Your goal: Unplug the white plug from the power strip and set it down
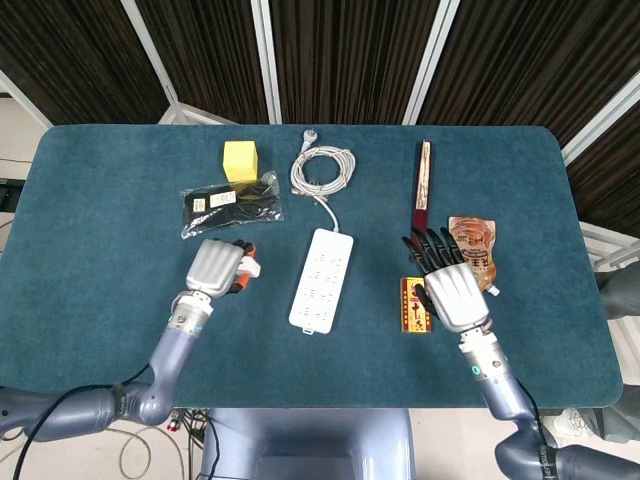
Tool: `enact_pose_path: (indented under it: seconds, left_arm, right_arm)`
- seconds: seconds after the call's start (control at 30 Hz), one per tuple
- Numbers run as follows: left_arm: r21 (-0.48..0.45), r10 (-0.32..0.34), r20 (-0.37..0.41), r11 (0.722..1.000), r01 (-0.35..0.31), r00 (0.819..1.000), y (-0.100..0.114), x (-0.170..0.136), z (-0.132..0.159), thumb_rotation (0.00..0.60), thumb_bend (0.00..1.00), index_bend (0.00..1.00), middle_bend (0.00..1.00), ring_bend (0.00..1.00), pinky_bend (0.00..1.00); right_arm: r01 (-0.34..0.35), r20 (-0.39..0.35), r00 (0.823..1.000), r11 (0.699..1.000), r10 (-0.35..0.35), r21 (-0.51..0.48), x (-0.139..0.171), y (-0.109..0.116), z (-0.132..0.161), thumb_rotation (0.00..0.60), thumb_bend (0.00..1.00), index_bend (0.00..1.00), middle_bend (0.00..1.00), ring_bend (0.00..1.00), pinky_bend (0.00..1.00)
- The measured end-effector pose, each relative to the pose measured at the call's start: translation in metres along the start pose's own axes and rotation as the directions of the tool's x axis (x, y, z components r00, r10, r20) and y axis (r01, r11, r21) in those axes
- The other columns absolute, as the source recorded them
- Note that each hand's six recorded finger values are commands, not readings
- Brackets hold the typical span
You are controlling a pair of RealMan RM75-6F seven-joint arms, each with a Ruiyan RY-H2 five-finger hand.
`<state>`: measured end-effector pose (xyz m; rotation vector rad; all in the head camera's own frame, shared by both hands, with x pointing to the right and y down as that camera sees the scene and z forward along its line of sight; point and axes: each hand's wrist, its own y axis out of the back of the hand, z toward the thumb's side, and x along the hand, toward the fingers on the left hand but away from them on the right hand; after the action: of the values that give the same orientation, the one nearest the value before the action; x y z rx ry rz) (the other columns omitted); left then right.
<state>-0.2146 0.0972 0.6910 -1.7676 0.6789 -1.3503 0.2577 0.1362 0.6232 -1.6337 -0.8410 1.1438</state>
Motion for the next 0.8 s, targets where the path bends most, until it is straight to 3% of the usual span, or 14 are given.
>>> enact_pose_path:
  seconds: [0.1, 0.23, 0.47, 0.8]
  left_arm:
    - [0.001, -0.018, -0.038, 1.000, 0.018, 0.999, -0.005, -0.010, -0.017, 0.600, 0.13, 0.46, 0.41, 0.28, 0.25]
    - [-0.009, -0.043, -0.084, 0.999, 0.043, 0.996, -0.010, -0.021, -0.037, 0.600, 0.09, 0.30, 0.27, 0.18, 0.17]
    - [-0.053, -0.040, -0.136, 0.998, 0.033, 0.990, -0.010, -0.036, -0.060, 0.600, 0.08, 0.22, 0.21, 0.16, 0.16]
    - [-0.144, 0.001, -0.193, 0.989, -0.030, 0.981, -0.004, -0.069, -0.090, 0.600, 0.04, 0.12, 0.10, 0.09, 0.13]
  right_arm:
    - [-0.003, 0.011, 1.000, 1.000, 0.003, -0.003, 0.004, 0.001, -0.006, 0.600, 0.51, 0.00, 0.03, 0.02, 0.04]
    - [-0.007, 0.022, 1.000, 1.000, 0.007, -0.001, 0.008, 0.001, -0.011, 0.600, 0.51, 0.00, 0.02, 0.01, 0.04]
    - [-0.005, 0.053, 0.999, 1.000, 0.005, 0.004, 0.012, 0.006, -0.023, 0.600, 0.51, 0.00, 0.01, 0.00, 0.04]
    - [-0.002, 0.165, 0.986, 1.000, 0.003, -0.007, 0.032, 0.018, -0.062, 0.600, 0.41, 0.00, 0.00, 0.00, 0.00]
